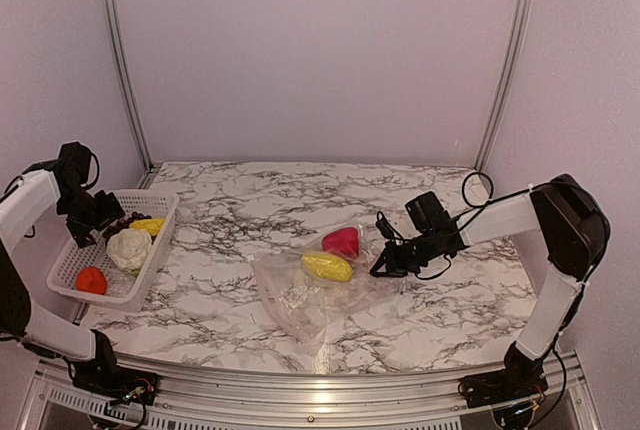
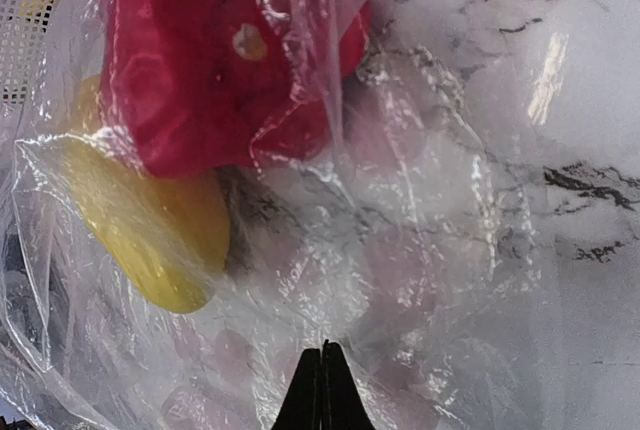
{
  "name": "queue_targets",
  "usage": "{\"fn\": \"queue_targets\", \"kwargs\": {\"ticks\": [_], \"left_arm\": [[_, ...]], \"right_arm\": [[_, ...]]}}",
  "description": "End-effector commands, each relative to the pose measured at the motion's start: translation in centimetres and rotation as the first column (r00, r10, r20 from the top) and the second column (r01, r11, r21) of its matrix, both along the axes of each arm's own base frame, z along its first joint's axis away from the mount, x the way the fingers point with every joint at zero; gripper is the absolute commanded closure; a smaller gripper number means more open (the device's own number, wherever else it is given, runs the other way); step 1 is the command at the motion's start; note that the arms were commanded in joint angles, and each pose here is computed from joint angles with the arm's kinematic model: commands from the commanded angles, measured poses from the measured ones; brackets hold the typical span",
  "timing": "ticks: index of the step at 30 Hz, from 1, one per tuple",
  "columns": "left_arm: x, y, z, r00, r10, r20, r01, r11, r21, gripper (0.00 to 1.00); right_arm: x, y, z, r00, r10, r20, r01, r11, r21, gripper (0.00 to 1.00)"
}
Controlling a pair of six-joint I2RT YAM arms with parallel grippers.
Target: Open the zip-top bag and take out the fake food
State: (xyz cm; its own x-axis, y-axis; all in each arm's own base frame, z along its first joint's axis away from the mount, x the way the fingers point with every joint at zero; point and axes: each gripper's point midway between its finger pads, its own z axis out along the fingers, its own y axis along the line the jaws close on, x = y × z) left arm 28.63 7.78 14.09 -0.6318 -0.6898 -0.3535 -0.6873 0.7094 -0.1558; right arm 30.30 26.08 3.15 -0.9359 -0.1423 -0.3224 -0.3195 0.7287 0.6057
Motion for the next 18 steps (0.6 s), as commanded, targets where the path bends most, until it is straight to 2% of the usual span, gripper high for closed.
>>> {"fn": "queue_targets", "kwargs": {"ticks": [1, 3, 6, 8, 12, 18], "left_arm": [[3.9, -5.9, 4.6, 0.946, -0.231, 0.229, 0.250, 0.967, -0.056, 0.14], [5.1, -9.4, 5.8, 0.894, -0.312, 0.321, 0.354, 0.932, -0.079, 0.17], [5.7, -15.3, 6.3, 0.797, -0.430, 0.424, 0.521, 0.845, -0.121, 0.22], [5.1, -18.5, 5.2, 0.756, -0.475, 0.451, 0.595, 0.786, -0.169, 0.26], [3.4, -23.6, 3.7, 0.674, -0.564, 0.477, 0.708, 0.678, -0.198, 0.42], [-1.4, -29.1, 0.5, 0.602, -0.637, 0.481, 0.794, 0.542, -0.275, 0.51]], "right_arm": [[0.9, 0.1, 1.7, 0.999, -0.012, 0.032, 0.011, 1.000, 0.016, 1.00], [0.7, 0.1, 1.7, 0.999, -0.012, 0.031, 0.012, 1.000, 0.019, 1.00], [0.5, 0.0, 1.6, 1.000, -0.013, 0.025, 0.012, 1.000, 0.019, 1.00], [0.4, -0.1, 1.5, 1.000, -0.014, 0.023, 0.014, 1.000, 0.015, 1.00], [0.1, -0.3, 1.5, 1.000, -0.015, 0.019, 0.015, 1.000, 0.012, 1.00], [-0.9, -0.7, 1.4, 1.000, -0.015, 0.004, 0.015, 1.000, 0.015, 1.00]]}}
